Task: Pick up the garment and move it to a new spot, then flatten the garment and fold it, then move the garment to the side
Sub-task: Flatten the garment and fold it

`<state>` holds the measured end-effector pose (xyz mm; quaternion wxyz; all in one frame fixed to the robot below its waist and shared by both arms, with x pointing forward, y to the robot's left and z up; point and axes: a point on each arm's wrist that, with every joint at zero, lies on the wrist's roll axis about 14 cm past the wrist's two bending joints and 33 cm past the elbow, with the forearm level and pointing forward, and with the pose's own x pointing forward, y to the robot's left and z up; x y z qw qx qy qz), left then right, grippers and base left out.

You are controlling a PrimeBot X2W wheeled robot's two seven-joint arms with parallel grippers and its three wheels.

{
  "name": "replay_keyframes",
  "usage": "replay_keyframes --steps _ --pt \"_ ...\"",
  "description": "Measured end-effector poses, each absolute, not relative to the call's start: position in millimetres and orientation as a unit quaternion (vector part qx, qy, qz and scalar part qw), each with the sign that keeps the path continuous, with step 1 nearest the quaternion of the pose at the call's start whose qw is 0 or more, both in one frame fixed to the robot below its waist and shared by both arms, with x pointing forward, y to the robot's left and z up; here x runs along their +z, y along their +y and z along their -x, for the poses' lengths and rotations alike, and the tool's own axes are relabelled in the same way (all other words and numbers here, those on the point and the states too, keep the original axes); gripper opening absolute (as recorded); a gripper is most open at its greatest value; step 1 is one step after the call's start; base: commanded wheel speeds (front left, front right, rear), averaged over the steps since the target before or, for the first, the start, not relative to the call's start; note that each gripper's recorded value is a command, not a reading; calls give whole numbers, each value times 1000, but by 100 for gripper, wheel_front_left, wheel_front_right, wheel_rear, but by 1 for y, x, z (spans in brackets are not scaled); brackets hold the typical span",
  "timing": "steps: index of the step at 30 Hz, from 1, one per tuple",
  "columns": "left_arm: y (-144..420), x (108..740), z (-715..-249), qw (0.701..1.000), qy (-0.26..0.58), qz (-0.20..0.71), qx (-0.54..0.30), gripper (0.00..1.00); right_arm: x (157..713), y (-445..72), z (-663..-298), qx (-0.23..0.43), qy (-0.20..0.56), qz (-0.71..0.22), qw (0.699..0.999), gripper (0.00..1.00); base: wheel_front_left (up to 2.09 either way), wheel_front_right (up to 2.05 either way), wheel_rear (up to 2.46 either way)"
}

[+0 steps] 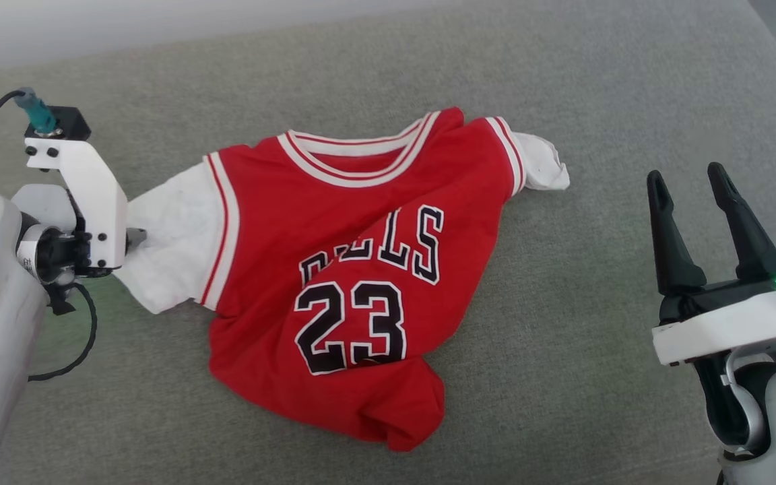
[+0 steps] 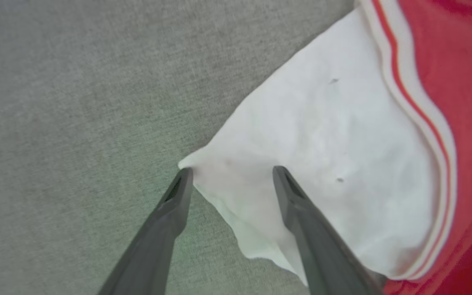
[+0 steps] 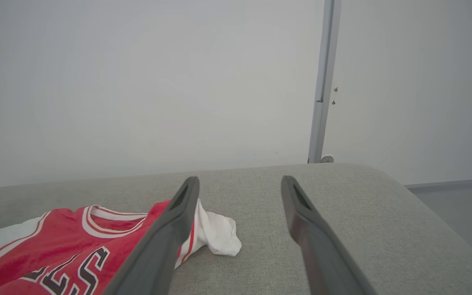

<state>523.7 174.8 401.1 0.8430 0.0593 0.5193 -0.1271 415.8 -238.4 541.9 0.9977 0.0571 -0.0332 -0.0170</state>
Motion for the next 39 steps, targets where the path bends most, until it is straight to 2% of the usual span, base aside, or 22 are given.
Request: replay_keyframes --steps 9,10,11,18,22,27,36,37,38,39 --pt "172 371 -531 811 573 -52 -102 100 522 -243 -423 -8 6 -54 998 100 0 0 0" --pt "170 366 -530 806 583 -41 -99 36 518 -242 -428 -3 14 -52 999 100 0 0 0" --pt "168 366 -532 805 583 -39 -102 0 517 -242 -431 -2 18 -54 998 100 0 0 0" --pt "165 363 -536 809 577 -28 -109 0 496 -240 -469 30 79 -39 996 100 0 0 0" --pt "165 365 -539 816 567 -24 -111 0 465 -235 -491 58 157 -23 986 100 0 0 0" --pt "170 366 -540 825 554 -20 -112 0 422 -227 -508 88 271 -2 958 100 0 0 0" --pt "172 362 -539 831 545 -8 -113 0 376 -206 -525 121 414 11 902 100 0 0 0" --pt "172 362 -540 831 545 -6 -112 0 372 -205 -526 122 430 6 895 72 0 0 0" --pt "172 361 -539 831 544 -4 -112 0 370 -202 -527 125 442 1 888 11 0 0 0" --pt "172 361 -539 832 543 -2 -111 0 369 -201 -528 126 451 -1 883 0 0 0 0"
